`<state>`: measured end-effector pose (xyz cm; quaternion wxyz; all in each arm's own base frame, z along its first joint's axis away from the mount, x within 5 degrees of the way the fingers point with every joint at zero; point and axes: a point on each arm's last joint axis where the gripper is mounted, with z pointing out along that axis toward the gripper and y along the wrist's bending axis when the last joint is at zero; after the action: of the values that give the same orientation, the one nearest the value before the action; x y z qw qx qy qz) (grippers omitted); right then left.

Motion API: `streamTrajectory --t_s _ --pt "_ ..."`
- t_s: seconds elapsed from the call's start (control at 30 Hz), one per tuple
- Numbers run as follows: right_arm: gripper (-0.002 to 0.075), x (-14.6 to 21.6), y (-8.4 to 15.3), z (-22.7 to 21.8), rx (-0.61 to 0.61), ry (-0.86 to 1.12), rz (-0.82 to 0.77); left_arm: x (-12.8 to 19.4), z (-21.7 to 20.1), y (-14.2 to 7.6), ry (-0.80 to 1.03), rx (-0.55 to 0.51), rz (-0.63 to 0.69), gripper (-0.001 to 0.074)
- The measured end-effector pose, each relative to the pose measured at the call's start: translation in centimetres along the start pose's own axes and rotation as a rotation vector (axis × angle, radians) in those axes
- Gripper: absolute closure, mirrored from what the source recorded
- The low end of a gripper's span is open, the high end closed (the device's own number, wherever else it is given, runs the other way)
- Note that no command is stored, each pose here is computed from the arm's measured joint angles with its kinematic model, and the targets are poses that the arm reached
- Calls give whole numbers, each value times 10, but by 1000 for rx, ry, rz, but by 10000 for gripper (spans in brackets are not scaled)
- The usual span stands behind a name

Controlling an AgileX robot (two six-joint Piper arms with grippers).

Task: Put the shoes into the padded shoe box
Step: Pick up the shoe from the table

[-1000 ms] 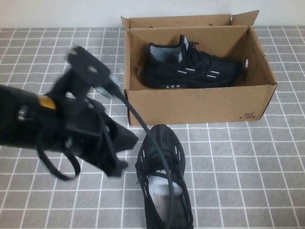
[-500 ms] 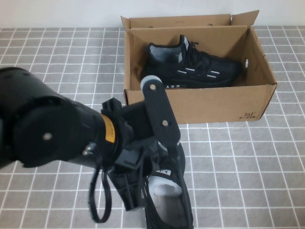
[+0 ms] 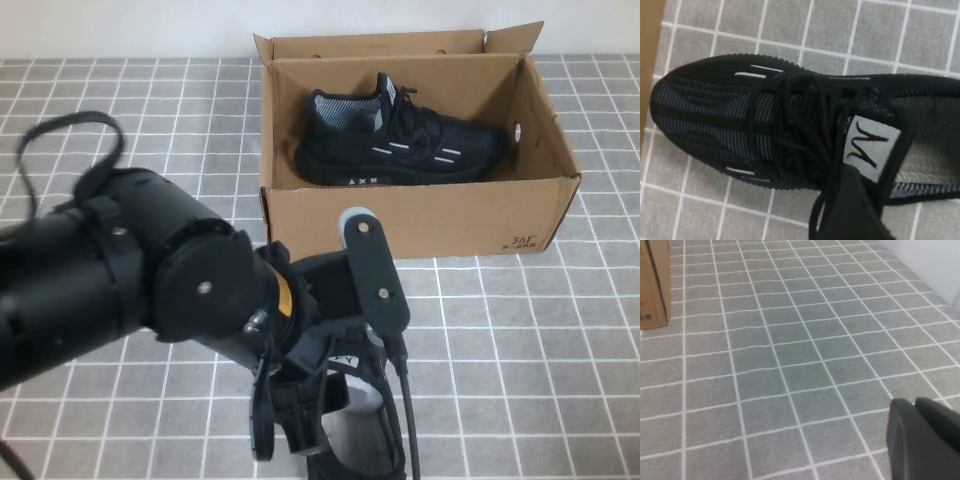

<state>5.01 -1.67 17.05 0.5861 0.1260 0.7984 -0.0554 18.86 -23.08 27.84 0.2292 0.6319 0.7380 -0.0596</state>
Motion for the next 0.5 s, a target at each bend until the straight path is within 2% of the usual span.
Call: streamTrajectory --t_s 0.33,0.5 --pt "734 0 0 0 0 0 0 -7 29 7 -20 -31 20 329" --pt "732 0 0 0 0 0 0 -3 46 10 41 -44 14 405"
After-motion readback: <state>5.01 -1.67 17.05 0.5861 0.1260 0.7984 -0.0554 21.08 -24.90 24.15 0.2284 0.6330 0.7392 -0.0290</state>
